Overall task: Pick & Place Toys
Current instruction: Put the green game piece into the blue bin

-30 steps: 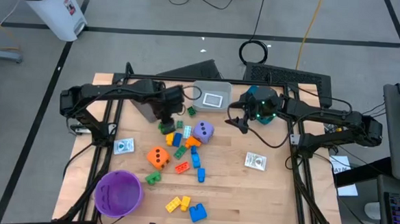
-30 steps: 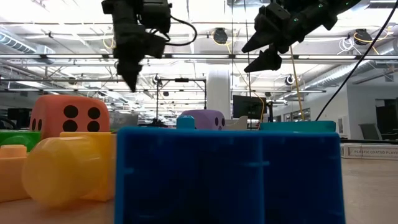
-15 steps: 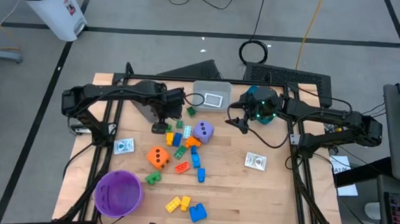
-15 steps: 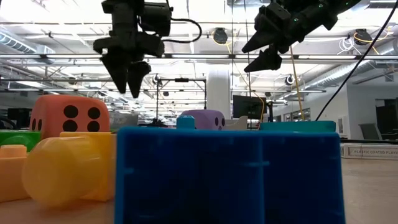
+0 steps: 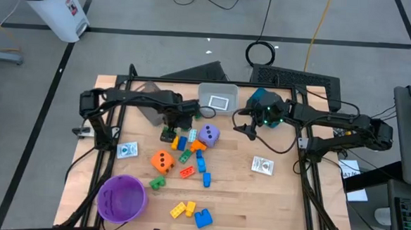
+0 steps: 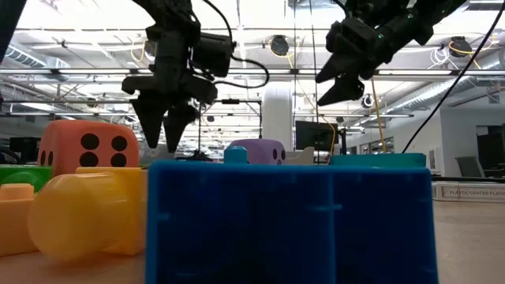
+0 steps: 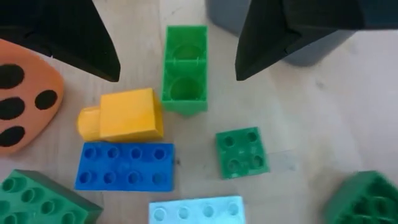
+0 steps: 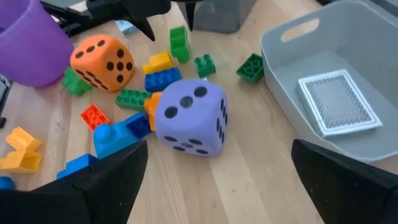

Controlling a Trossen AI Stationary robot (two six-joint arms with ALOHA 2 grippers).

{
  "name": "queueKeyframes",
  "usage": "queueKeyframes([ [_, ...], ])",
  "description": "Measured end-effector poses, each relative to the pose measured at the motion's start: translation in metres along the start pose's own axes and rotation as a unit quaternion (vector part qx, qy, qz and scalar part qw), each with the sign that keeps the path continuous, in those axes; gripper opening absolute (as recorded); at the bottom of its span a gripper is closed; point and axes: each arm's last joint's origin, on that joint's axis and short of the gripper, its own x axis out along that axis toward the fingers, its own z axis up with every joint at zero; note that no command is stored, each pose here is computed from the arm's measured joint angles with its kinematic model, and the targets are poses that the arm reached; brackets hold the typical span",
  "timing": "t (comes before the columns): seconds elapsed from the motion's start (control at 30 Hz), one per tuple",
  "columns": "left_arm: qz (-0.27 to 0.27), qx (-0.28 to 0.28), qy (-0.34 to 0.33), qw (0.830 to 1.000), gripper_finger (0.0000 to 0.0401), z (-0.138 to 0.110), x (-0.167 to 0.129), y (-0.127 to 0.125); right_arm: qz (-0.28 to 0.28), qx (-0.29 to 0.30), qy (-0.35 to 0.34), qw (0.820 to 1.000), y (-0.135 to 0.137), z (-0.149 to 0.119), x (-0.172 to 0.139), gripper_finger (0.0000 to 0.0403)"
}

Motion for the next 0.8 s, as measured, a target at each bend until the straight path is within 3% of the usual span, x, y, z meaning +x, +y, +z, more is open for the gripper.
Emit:
queueKeyframes([
  [0.37, -0.028, -0.008, 0.051, 0.998, 0.0315, -0.018, 0.038, -0.005, 0.0, 0.0, 0.0, 1.0, 0.0, -0.001, 0.0, 0.0391],
  [0.63, 0.013, -0.033, 0.036, 0.999, 0.0315, -0.02, 0.054, -0.002, 0.0, 0.0, 0.0, 1.0, 0.0, -0.001, 0.0, 0.0391],
  [0.8, 0.026, -0.043, 0.035, 0.998, 0.0285, -0.02, 0.055, -0.002, 0.0, 0.01, 0.0, 1.0, 0.0, -0.001, 0.0, 0.0391],
])
